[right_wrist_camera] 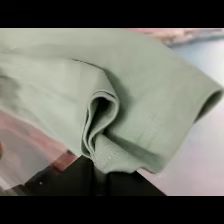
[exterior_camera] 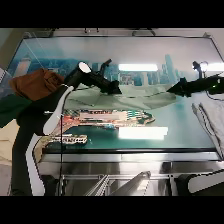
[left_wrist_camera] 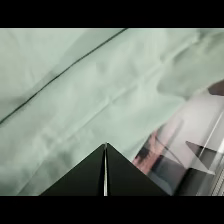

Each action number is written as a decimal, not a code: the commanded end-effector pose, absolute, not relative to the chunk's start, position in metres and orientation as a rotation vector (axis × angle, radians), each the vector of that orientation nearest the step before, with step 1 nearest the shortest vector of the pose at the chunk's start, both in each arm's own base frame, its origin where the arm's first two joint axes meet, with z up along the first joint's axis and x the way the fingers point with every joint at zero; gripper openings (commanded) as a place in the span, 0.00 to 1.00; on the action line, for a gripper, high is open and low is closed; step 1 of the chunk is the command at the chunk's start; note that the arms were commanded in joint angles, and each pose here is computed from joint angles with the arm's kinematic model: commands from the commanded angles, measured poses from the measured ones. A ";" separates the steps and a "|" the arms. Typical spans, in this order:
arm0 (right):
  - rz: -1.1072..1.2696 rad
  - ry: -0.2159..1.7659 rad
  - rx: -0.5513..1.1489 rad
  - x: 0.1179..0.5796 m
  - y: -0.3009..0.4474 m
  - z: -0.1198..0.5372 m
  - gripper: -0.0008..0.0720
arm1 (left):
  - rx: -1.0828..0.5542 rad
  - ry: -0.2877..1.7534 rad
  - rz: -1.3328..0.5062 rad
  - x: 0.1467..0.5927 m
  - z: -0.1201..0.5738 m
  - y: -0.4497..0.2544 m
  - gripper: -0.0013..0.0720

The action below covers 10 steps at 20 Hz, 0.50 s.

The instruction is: Fold the shirts.

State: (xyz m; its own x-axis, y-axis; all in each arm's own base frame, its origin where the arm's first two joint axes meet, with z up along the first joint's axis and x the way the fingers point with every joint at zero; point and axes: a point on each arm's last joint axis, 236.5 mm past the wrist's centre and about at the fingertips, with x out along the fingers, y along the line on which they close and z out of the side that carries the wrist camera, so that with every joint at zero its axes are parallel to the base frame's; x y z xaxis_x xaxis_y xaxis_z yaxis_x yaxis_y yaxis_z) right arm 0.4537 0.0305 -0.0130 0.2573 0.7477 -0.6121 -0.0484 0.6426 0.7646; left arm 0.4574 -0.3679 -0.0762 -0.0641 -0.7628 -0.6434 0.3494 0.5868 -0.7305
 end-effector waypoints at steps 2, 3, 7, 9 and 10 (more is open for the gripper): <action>0.778 1.088 0.638 0.430 0.071 0.082 0.04 | -0.433 1.415 -0.890 0.445 -0.118 -0.394 0.02; 0.801 1.068 0.608 0.426 0.082 0.096 0.04 | -0.435 1.406 -0.891 0.447 -0.114 -0.396 0.02; 0.881 1.077 0.567 0.415 0.134 0.113 0.04 | -0.482 1.350 -1.046 0.453 -0.043 -0.400 0.02; 0.941 1.058 0.562 0.414 0.176 0.121 0.04 | -0.519 1.263 -1.203 0.451 0.032 -0.380 0.02; 0.958 1.021 0.560 0.418 0.202 0.126 0.04 | -0.548 1.199 -1.246 0.453 0.072 -0.359 0.02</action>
